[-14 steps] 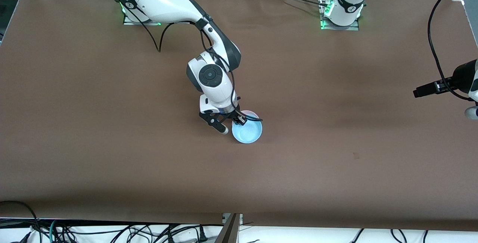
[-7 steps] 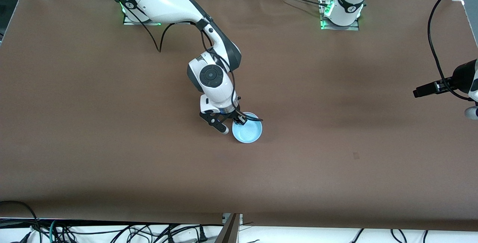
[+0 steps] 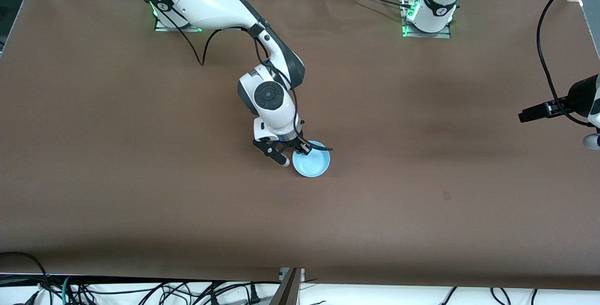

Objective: Stack pink and blue bowls on white bowl

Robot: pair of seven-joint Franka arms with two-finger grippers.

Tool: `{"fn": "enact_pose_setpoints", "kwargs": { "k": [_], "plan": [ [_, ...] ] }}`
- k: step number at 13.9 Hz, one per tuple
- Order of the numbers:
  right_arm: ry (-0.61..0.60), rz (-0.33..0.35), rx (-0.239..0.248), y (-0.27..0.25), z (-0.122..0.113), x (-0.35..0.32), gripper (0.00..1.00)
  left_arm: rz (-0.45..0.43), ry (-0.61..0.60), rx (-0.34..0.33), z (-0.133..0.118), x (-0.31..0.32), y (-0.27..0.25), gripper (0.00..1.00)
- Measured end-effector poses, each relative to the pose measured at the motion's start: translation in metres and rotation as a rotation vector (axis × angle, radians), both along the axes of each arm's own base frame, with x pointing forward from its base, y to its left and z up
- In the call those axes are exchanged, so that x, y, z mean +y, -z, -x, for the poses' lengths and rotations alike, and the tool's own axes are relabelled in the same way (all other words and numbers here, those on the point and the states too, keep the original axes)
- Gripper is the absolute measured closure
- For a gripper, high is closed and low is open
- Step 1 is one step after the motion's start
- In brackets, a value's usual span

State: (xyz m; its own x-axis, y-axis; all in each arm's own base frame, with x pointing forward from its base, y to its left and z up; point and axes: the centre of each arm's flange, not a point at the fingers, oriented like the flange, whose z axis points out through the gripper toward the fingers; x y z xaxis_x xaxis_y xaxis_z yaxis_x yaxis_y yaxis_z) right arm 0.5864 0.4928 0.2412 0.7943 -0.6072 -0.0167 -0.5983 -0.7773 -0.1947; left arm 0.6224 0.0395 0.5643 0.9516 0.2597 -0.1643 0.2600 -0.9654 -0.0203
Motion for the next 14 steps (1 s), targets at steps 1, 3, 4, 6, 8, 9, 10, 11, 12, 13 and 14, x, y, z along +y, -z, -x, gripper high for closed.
{"fn": "enact_pose_setpoints", "kwargs": {
  "k": [1,3,4,6,8,9,10,11,12,13,14],
  "plan": [
    [-0.001,0.004,0.005,0.0,0.0,0.0,0.98,0.0,0.0,0.0,0.0,0.0,0.0,0.0],
    [-0.001,0.007,0.01,0.001,0.001,0.0,0.96,0.0,0.0,0.0,0.0,0.0,0.0,0.0],
    [-0.001,0.007,0.01,0.0,0.001,0.0,0.86,0.0,0.0,0.0,0.0,0.0,0.0,0.0],
    [0.0,0.008,0.01,0.001,0.0,-0.001,0.67,0.0,0.0,0.0,0.0,0.0,0.0,0.0],
    [0.002,0.008,0.009,0.0,-0.001,-0.002,0.59,0.0,-0.001,0.0,0.0,0.0,0.0,0.0],
    [0.004,0.005,0.005,-0.003,-0.003,-0.002,0.52,0.0,-0.001,0.0,0.0,0.0,0.0,0.0],
    [0.006,0.004,0.003,-0.006,-0.005,-0.003,0.47,0.0,-0.001,0.0,0.0,0.0,0.0,0.0],
    [0.008,0.007,0.006,-0.011,-0.008,-0.004,0.47,0.0,-0.001,0.0,0.0,0.0,0.0,0.0],
    [0.011,0.013,0.014,-0.017,-0.012,-0.006,0.47,0.0,-0.001,0.0,0.0,0.0,0.0,0.0],
    [0.018,0.022,0.025,-0.029,-0.018,-0.01,0.47,0.0,0.0,0.001,0.0,0.0,0.0,0.0],
    [0.03,0.03,0.041,-0.046,-0.028,-0.018,0.47,0.0,0.001,0.001,0.0,-0.001,0.001,0.0]
  ]
}}
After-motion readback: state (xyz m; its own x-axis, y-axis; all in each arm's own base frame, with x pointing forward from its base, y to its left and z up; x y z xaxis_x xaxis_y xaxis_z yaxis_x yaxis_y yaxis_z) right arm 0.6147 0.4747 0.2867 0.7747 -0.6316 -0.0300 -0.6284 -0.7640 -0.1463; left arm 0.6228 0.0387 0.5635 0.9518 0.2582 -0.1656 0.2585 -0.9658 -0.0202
